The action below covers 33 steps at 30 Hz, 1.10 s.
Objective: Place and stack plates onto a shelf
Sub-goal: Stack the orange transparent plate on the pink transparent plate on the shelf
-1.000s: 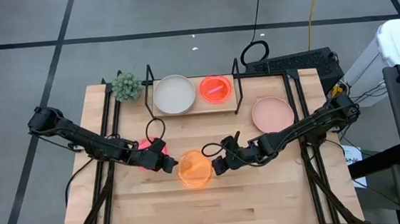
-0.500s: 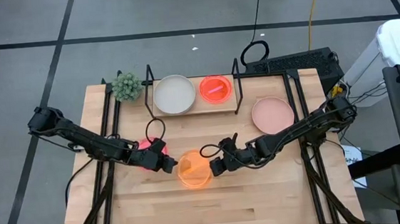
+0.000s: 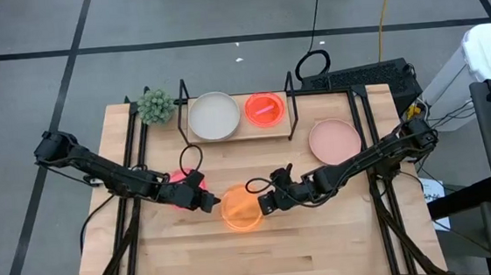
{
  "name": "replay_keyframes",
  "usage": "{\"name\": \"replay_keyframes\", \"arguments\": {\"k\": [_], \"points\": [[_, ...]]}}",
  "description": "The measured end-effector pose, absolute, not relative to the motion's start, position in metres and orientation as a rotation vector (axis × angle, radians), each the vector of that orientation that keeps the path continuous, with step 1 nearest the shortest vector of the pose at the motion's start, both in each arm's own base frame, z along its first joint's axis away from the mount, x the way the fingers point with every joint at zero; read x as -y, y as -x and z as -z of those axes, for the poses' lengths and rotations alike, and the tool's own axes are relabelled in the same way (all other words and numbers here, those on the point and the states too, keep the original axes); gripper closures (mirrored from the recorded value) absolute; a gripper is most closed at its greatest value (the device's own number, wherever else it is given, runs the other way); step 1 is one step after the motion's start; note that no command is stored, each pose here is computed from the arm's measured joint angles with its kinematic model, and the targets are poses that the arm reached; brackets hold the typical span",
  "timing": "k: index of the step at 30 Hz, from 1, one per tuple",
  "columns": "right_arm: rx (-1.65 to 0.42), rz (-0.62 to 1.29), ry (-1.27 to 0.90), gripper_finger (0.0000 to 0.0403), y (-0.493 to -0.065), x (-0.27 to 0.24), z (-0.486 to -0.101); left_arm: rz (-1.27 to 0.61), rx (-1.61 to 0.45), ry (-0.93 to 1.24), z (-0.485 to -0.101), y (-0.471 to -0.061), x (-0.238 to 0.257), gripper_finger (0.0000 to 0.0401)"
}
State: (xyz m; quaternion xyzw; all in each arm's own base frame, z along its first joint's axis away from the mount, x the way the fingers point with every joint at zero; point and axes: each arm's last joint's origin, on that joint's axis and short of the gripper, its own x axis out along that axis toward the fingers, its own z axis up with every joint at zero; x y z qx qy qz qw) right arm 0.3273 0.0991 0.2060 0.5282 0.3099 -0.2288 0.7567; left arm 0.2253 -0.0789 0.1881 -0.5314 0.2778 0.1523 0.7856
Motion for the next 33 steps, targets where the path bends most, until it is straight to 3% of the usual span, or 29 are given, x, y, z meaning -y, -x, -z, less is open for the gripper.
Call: {"name": "replay_keyframes", "arguments": {"k": [4,6,14,18,27,33], "points": [[-0.682,0.505,-1.153,0.0402,-0.327,-0.099,-0.205,-0.295,-0.587,1.121,-0.190,-0.226,0.080,0.0393],[-0.684,0.509,-1.158,0.0402,-0.326,-0.099,-0.205,-0.275,-0.573,1.118,-0.192,-0.227,0.081,0.0369],[-0.673,0.517,-1.225,0.0403,-0.325,-0.103,-0.207,-0.263,-0.552,1.162,-0.196,-0.227,0.081,0.0181],[-0.655,0.506,-1.301,0.0403,-0.315,-0.123,-0.215,-0.204,-0.475,1.197,-0.215,-0.220,0.078,0.0117],[-0.560,0.597,-1.354,0.0403,-0.303,-0.140,-0.210,-0.208,-0.364,1.111,-0.244,-0.192,0.059,0.0098],[-0.261,0.650,-1.401,0.0403,-0.306,-0.135,-0.209,-0.184,-0.316,1.003,-0.257,-0.178,0.048,0.0098]]}}
